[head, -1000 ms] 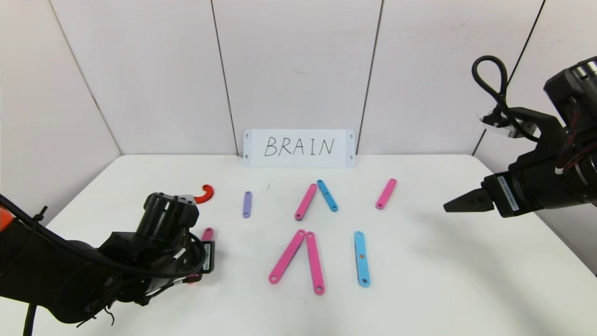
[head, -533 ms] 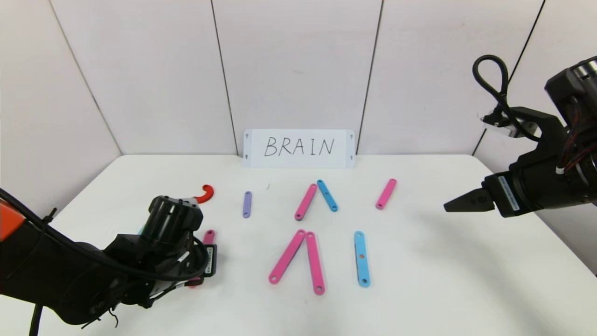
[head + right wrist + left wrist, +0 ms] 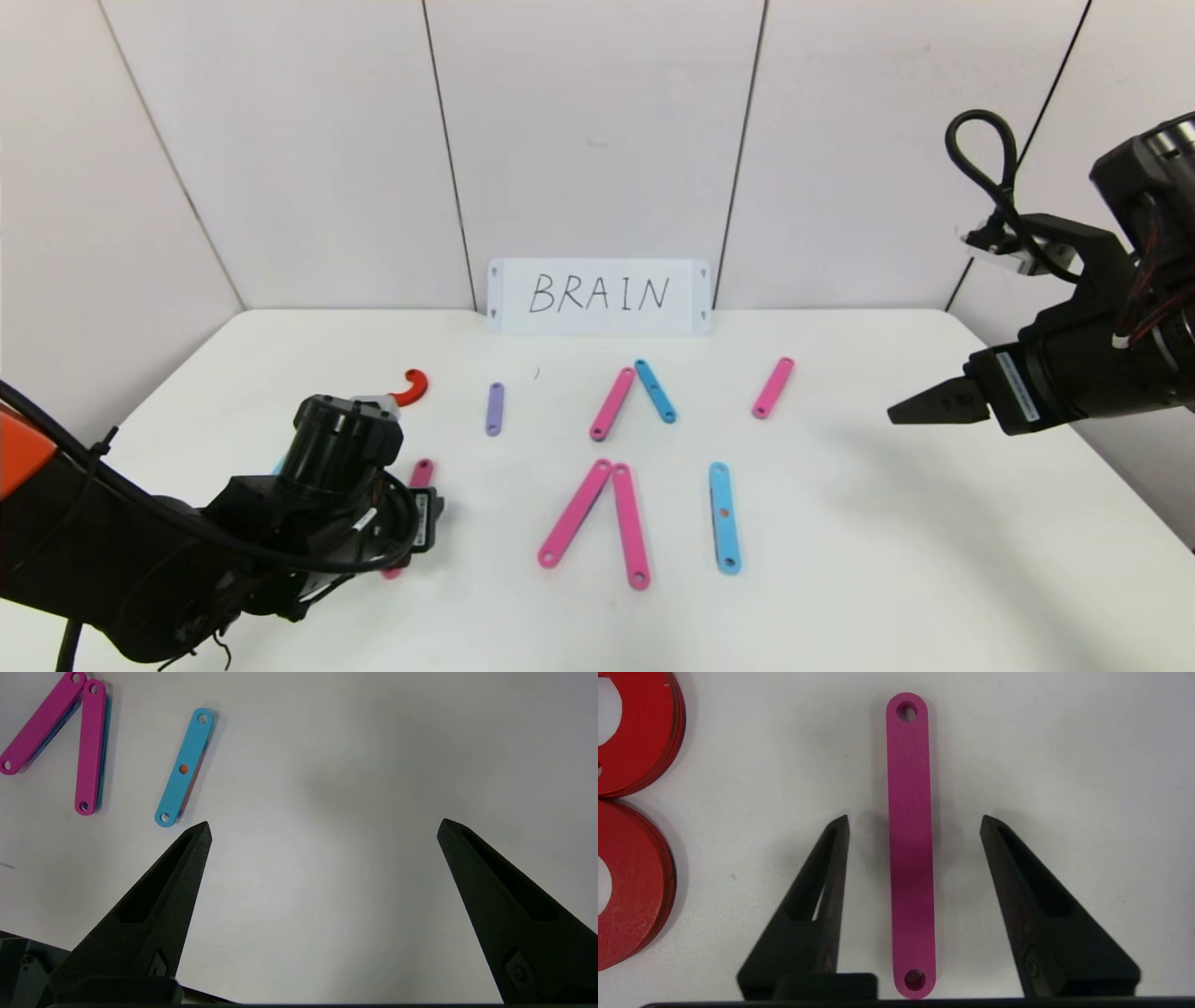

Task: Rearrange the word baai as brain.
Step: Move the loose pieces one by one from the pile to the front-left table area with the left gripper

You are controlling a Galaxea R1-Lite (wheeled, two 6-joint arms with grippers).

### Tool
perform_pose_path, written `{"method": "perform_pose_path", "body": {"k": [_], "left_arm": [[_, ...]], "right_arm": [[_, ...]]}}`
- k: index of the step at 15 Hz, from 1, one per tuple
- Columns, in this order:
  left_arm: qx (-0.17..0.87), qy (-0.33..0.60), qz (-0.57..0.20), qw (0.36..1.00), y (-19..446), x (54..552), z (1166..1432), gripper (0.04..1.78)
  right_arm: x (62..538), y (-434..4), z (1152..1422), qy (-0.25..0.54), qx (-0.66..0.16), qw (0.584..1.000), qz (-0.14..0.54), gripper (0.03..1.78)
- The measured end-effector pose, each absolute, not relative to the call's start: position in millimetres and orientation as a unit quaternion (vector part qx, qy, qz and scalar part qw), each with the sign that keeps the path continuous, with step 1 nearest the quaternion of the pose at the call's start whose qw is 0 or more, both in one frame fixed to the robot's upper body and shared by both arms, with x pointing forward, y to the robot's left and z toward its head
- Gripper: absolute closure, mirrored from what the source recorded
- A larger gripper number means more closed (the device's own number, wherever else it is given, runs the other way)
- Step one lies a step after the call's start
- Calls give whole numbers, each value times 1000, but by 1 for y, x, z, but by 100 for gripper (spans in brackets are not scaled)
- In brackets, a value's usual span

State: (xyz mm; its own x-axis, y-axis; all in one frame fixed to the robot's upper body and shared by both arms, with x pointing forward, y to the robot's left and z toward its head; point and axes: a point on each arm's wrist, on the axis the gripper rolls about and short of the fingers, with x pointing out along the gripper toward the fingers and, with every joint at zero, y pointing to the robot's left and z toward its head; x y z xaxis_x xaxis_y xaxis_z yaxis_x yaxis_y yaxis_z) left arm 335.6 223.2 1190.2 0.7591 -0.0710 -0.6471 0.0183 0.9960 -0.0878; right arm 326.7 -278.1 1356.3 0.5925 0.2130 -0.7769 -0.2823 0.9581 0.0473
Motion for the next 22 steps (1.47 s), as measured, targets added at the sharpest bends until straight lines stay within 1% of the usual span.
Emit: {"method": "perform_pose_path", "body": {"k": [1, 3, 5, 6, 10, 12, 17, 20, 22], "left_arm": [[-38, 346, -24, 937, 223, 335, 1190, 57], [-38, 342, -25, 939, 223, 336, 1192, 32], [-36, 326, -29, 944, 223, 339, 1200, 15], [-30, 314, -31, 948, 225, 342, 1207, 10], [-10, 252, -34, 967, 231, 359, 1240, 8], [-4, 235, -27, 972, 234, 371, 1249, 8], [11, 210, -12, 978, 238, 416, 1258, 9], [12, 216, -1, 976, 237, 445, 1252, 9], [14, 235, 10, 972, 240, 462, 1243, 9]], "right_arm": [[327, -278, 1356, 429, -40, 891, 139, 11], [327, -278, 1356, 429, -40, 891, 139, 11], [327, -278, 1356, 429, -40, 891, 139, 11], [327, -278, 1356, 429, -41, 891, 139, 11], [327, -278, 1357, 429, -40, 892, 138, 11], [327, -278, 1356, 429, -40, 892, 138, 11], [328, -279, 1357, 425, -38, 894, 136, 11], [330, -280, 1356, 426, -38, 894, 135, 11], [330, -279, 1355, 428, -39, 893, 135, 11]]}}
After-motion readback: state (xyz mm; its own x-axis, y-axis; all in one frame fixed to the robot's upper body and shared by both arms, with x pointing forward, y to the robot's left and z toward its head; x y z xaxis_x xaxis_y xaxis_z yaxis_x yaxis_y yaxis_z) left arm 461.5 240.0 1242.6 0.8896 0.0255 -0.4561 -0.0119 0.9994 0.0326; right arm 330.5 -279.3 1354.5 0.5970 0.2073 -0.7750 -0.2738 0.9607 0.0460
